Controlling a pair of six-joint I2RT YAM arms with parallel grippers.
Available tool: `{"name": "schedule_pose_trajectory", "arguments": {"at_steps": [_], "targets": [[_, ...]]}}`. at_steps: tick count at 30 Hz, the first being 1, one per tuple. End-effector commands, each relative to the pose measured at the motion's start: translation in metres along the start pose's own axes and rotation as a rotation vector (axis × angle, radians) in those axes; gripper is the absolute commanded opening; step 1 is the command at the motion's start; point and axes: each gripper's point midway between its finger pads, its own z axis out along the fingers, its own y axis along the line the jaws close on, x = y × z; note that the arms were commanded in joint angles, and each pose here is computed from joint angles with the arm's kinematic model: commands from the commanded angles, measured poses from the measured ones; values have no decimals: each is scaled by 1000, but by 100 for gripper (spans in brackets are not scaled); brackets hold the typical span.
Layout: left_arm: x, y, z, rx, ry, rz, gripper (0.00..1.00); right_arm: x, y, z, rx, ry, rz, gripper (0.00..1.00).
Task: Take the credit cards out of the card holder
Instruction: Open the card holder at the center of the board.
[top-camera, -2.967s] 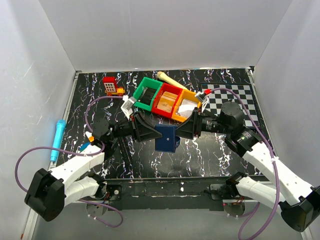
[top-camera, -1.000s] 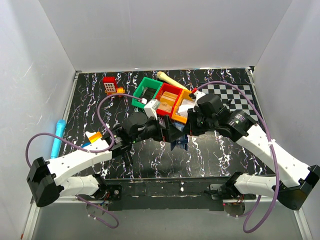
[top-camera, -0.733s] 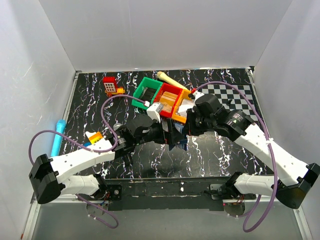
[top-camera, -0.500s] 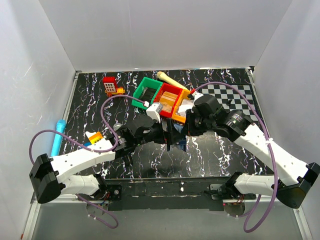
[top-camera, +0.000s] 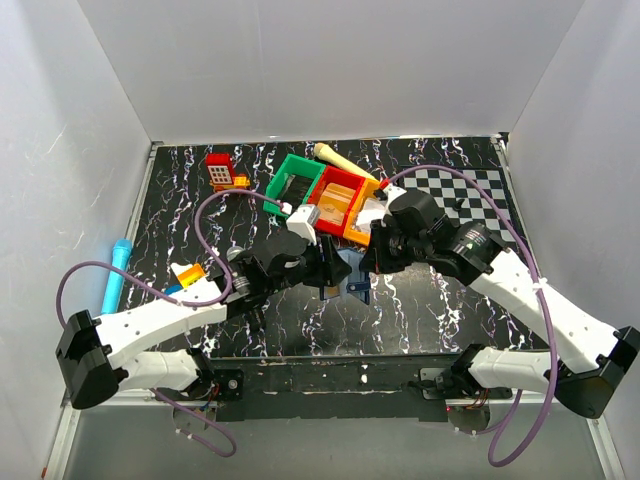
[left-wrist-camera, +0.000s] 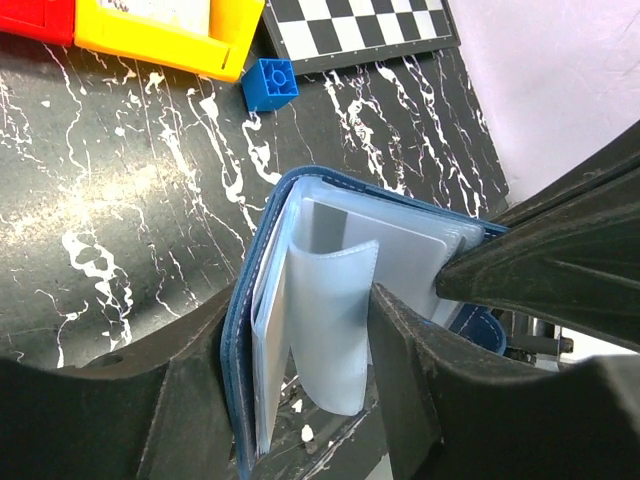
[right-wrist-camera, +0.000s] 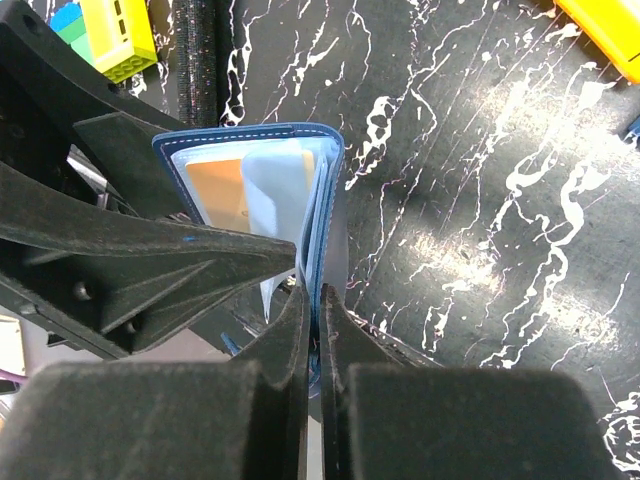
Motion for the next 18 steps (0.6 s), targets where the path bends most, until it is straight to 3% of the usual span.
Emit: {"name": "schedule_pose_trajectory", "arguments": {"at_steps": [1, 3, 7, 9, 14, 18], "targets": [[-19, -4, -16, 8, -71, 9, 47, -10, 17, -10, -84, -60, -9, 1], [-19, -5, -19, 15, -77, 8, 50, -10, 18, -9, -92, -61, -9, 1], [-21, -7, -24, 31, -88, 3, 71, -10, 20, -10, -103, -63, -4, 1], [-21, -7, -26, 40, -89, 0, 75, -11, 20, -11, -106, -68, -5, 1], [-18, -7, -26, 51, -84, 0, 72, -12, 22, -11, -113, -72, 0, 1], [-16, -10, -29, 71, -80, 3, 59, -12, 23, -12, -128, -86, 5, 1]]}}
